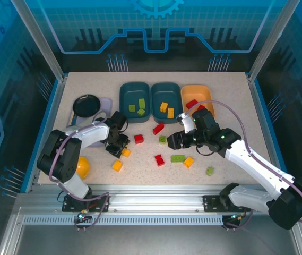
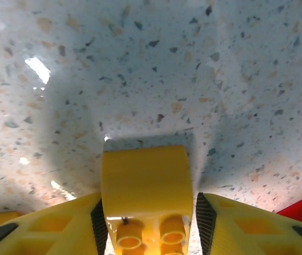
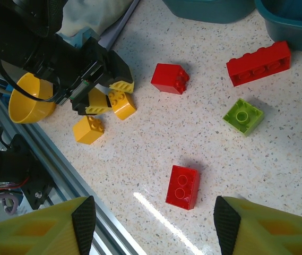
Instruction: Sort the legos into containers by color
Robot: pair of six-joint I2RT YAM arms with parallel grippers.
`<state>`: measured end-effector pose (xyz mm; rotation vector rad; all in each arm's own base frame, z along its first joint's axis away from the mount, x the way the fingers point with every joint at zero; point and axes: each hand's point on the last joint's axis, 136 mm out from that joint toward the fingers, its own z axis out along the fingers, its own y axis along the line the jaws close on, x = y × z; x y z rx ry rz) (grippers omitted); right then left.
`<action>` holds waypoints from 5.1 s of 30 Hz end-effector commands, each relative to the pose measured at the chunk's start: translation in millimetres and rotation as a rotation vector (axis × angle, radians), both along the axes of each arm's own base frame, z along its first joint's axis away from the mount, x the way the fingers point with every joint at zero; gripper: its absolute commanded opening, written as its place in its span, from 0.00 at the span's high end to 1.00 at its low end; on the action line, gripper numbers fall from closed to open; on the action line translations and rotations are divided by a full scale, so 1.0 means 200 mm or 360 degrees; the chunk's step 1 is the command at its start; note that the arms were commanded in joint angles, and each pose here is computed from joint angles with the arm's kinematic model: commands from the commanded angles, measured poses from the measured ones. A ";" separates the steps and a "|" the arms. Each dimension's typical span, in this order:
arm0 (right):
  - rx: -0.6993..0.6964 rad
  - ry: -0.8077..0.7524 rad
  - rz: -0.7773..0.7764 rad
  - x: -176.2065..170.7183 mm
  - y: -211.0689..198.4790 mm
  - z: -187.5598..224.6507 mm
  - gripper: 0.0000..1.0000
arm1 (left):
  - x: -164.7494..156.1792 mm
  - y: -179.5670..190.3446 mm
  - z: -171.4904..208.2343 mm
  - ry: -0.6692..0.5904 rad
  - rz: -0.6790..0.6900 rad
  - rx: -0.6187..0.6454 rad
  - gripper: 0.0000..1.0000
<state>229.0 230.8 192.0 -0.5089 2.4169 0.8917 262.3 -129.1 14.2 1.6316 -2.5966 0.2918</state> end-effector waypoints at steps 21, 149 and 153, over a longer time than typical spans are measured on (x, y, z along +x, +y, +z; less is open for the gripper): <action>-0.0046 -0.0058 -0.0950 0.61 -0.50 0.26 0.37 | 1.01 -0.77 0.79 -0.0997 -0.1038 0.0020 0.71; -0.0572 0.0058 -0.0853 0.42 -0.60 0.08 0.42 | -0.01 -1.03 0.54 -0.0600 -0.1656 -0.0326 0.29; -0.0534 0.0155 -0.0723 0.14 -0.57 -0.02 0.41 | -0.04 -1.01 0.50 -0.0493 -0.1586 -0.0305 0.28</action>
